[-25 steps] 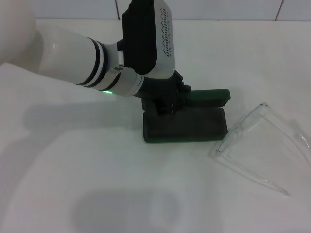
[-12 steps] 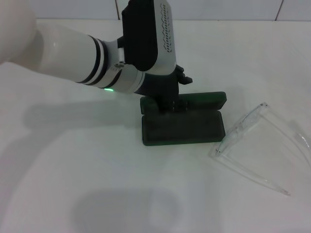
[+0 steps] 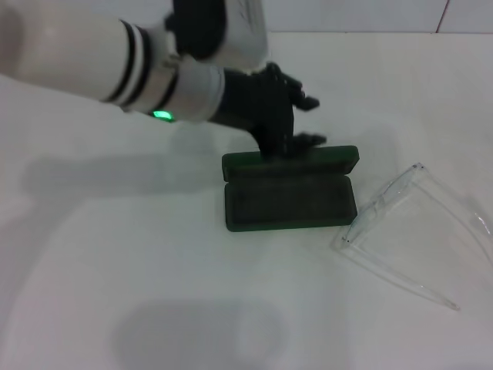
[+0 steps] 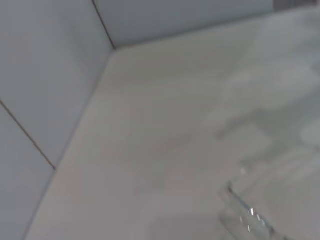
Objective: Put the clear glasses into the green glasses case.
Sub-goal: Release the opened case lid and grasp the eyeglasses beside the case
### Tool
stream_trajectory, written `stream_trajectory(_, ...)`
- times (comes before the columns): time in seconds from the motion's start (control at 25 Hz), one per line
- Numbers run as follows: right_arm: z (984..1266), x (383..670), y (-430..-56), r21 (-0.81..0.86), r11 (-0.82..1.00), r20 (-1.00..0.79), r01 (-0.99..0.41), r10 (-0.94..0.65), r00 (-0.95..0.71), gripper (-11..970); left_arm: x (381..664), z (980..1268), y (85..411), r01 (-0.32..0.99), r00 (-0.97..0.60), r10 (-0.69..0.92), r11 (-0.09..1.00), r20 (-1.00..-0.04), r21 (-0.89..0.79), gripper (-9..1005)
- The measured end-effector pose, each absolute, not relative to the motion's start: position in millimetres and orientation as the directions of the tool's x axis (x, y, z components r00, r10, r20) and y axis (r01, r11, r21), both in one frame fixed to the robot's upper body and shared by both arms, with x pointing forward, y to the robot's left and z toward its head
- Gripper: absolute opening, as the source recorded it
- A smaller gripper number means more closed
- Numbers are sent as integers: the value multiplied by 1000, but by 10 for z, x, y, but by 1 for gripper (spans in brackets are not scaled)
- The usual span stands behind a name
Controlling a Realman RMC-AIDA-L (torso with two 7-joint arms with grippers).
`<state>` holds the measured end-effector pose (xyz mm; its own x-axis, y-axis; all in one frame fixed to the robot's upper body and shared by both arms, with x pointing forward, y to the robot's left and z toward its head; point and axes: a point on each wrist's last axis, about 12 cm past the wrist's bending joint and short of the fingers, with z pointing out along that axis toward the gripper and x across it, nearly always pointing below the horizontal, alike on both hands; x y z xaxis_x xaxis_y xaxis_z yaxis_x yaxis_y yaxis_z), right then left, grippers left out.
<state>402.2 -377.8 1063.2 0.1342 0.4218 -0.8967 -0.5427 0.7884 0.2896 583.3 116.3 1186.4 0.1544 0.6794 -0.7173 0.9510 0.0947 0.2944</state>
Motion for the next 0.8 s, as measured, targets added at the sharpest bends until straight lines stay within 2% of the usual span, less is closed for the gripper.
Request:
stream_trajectory(0.16, 10666, 4070, -3806, 271, 754, -916, -598, 393, 81, 854, 5803, 12077, 1259, 953, 143, 600, 131, -787, 273, 466)
stream_trajectory(0.28, 10738, 4143, -3857, 252, 724, -929, -642, 368, 50, 851, 5730, 12262, 1452, 948, 115, 490, 207, -864, 244, 463)
stream_trajectory(0.4, 10811, 4163, -3935, 221, 715, -942, -664, 333, 44, 847, 5664, 12489, 1732, 942, 59, 280, 301, -958, 146, 461)
stream_trajectory(0.52, 10922, 4221, -4035, 182, 703, -958, -688, 285, 38, 844, 5604, 12630, 2051, 947, 16, 76, 318, -997, 39, 419)
stream_trajectory(0.64, 11077, 4341, -4088, 147, 653, -975, -743, 223, 3, 840, 5556, 12610, 2381, 943, -27, -46, 330, -999, -41, 377)
stream_trajectory(0.8, 11341, 4601, -4064, 110, 566, -994, -817, 82, -76, 811, 5510, 12430, 2656, 938, -109, -85, 319, -990, -131, 321)
